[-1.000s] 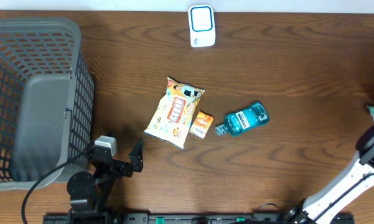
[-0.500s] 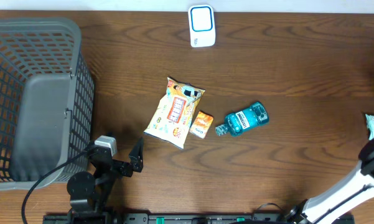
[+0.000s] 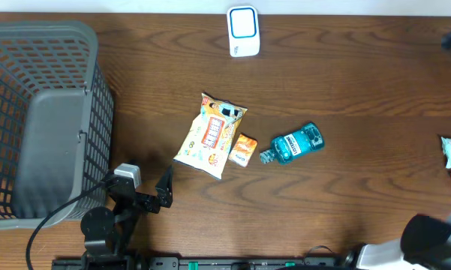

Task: Scan the item barcode

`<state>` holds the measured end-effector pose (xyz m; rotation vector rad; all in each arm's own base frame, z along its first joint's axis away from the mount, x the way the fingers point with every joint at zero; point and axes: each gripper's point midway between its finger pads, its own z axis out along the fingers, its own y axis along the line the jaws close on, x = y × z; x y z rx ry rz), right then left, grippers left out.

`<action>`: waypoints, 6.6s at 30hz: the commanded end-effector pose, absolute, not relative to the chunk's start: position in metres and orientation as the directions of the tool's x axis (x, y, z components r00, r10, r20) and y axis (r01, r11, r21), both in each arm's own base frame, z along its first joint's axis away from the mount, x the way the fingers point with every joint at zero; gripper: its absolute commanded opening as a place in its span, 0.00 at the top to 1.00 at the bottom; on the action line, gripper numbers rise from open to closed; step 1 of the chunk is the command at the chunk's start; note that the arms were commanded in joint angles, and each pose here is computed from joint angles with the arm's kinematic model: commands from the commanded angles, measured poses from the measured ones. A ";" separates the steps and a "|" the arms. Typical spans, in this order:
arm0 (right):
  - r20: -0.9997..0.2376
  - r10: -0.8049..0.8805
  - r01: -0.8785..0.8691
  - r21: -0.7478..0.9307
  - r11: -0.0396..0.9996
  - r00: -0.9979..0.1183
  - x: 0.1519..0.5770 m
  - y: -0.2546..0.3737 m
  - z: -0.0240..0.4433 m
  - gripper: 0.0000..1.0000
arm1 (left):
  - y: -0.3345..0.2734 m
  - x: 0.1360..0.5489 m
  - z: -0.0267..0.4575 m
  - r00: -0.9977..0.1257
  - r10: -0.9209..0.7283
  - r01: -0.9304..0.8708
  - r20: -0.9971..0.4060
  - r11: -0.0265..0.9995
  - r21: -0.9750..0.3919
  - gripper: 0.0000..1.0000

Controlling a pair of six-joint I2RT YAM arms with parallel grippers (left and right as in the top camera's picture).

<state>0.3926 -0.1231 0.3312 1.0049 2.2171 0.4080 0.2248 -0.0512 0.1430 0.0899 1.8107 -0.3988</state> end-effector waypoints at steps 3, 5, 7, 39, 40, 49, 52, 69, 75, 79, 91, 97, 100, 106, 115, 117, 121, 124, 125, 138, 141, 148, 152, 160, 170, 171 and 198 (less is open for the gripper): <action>-0.268 0.785 0.548 0.591 0.592 -0.559 0.393 -0.040 0.326 0.01 | -0.050 0.225 0.131 -0.309 -0.156 0.251 -0.938 0.938 -0.239 0.02; -0.157 0.816 0.611 0.588 0.529 -0.556 0.387 -0.017 0.315 0.01 | -0.050 0.225 0.131 -0.309 -0.156 0.251 -0.938 0.938 -0.239 0.02; -0.050 0.827 0.670 0.559 0.488 -0.560 0.381 0.011 0.301 0.01 | -0.050 0.225 0.131 -0.309 -0.156 0.251 -0.938 0.938 -0.239 0.02; -0.044 0.664 0.651 -0.258 0.714 -0.746 0.328 0.150 0.118 0.01 | -0.050 0.225 0.131 -0.309 -0.156 0.251 -0.938 0.938 -0.239 0.02; -0.040 0.663 0.646 -0.277 0.711 -0.748 0.324 0.148 0.120 0.01 | -0.050 0.225 0.131 -0.309 -0.156 0.251 -0.938 0.938 -0.239 0.02; -0.067 0.644 0.634 -0.275 0.722 -0.762 0.326 0.151 0.114 0.01 | -0.050 0.225 0.131 -0.309 -0.156 0.251 -0.938 0.938 -0.239 0.02; -0.062 0.646 0.635 -0.276 0.721 -0.761 0.326 0.151 0.100 0.01 | -0.050 0.225 0.131 -0.309 -0.156 0.251 -0.938 0.938 -0.239 0.02; -0.339 0.585 0.647 -0.102 0.756 -0.737 0.272 0.079 0.227 0.01 | -0.050 0.225 0.131 -0.309 -0.156 0.251 -0.938 0.938 -0.239 0.02; -0.394 0.681 0.714 0.082 0.695 -0.618 0.253 0.067 0.195 0.01 | -0.050 0.225 0.131 -0.309 -0.156 0.251 -0.938 0.938 -0.239 0.02; -0.317 0.698 0.683 0.178 0.709 -0.642 0.260 0.091 0.138 0.01 | -0.050 0.225 0.131 -0.309 -0.156 0.251 -0.938 0.938 -0.239 0.02; -0.091 0.718 0.698 0.179 0.693 -0.690 0.292 0.136 0.067 0.01 | -0.050 0.225 0.131 -0.309 -0.156 0.251 -0.938 0.938 -0.239 0.02; 0.024 0.777 0.772 0.130 0.622 -0.630 0.296 0.134 0.031 0.03 | -0.050 0.225 0.131 -0.309 -0.156 0.251 -0.938 0.938 -0.239 0.02; 0.041 0.785 0.780 0.153 0.606 -0.618 0.303 0.135 0.027 0.03 | -0.050 0.225 0.131 -0.309 -0.156 0.251 -0.938 0.938 -0.239 0.02; 0.043 0.798 0.788 0.197 0.583 -0.601 0.313 0.139 0.030 0.02 | -0.050 0.225 0.131 -0.309 -0.156 0.251 -0.938 0.938 -0.239 0.02; 0.034 0.800 0.783 0.235 0.576 -0.599 0.322 0.142 0.031 0.03 | -0.050 0.225 0.131 -0.309 -0.156 0.251 -0.938 0.938 -0.239 0.02; 0.026 0.805 0.787 0.230 0.573 -0.593 0.322 0.141 0.030 0.05 | -0.050 0.225 0.131 -0.309 -0.156 0.251 -0.938 0.938 -0.239 0.02; 0.028 0.820 0.802 0.228 0.552 -0.572 0.323 0.140 0.030 0.06 | -0.050 0.225 0.131 -0.309 -0.156 0.251 -0.938 0.938 -0.239 0.02; 0.028 0.828 0.810 0.228 0.541 -0.560 0.323 0.140 0.029 0.07 | -0.050 0.225 0.131 -0.309 -0.156 0.251 -0.938 0.938 -0.239 0.02; 0.026 0.828 0.810 0.230 0.540 -0.560 0.325 0.140 0.029 0.07 | -0.050 0.225 0.131 -0.309 -0.156 0.251 -0.938 0.938 -0.239 0.02; 0.091 0.819 0.823 0.119 0.555 -0.566 0.310 0.143 -0.013 0.10 | -0.050 0.225 0.131 -0.309 -0.156 0.251 -0.938 0.938 -0.239 0.02; 0.081 0.787 0.789 0.137 0.599 -0.612 0.313 0.144 -0.014 0.19 | -0.050 0.225 0.131 -0.309 -0.156 0.251 -0.938 0.938 -0.239 0.02; 0.117 0.716 0.724 0.186 0.665 -0.688 0.313 0.156 -0.009 0.57 | -0.050 0.225 0.131 -0.309 -0.156 0.251 -0.938 0.938 -0.239 0.02; 0.157 0.661 0.677 0.252 0.691 -0.734 0.315 0.168 0.008 0.59 | -0.050 0.225 0.131 -0.309 -0.156 0.251 -0.938 0.938 -0.239 0.02; 0.292 0.554 0.619 0.491 0.613 -0.780 0.323 0.194 0.078 0.55 | -0.050 0.225 0.131 -0.309 -0.156 0.251 -0.938 0.938 -0.239 0.02; 0.489 0.316 0.582 0.653 0.486 -0.813 0.303 0.217 0.123 0.56 | -0.050 0.225 0.131 -0.309 -0.156 0.251 -0.938 0.938 -0.239 0.02; 0.511 0.291 0.586 0.658 0.473 -0.809 0.299 0.219 0.127 0.56 | -0.050 0.225 0.131 -0.309 -0.156 0.251 -0.938 0.938 -0.239 0.02; 0.299 0.256 0.392 0.633 0.668 -0.919 0.296 0.190 0.106 0.34 | -0.050 0.225 0.131 -0.309 -0.156 0.251 -0.938 0.938 -0.239 0.02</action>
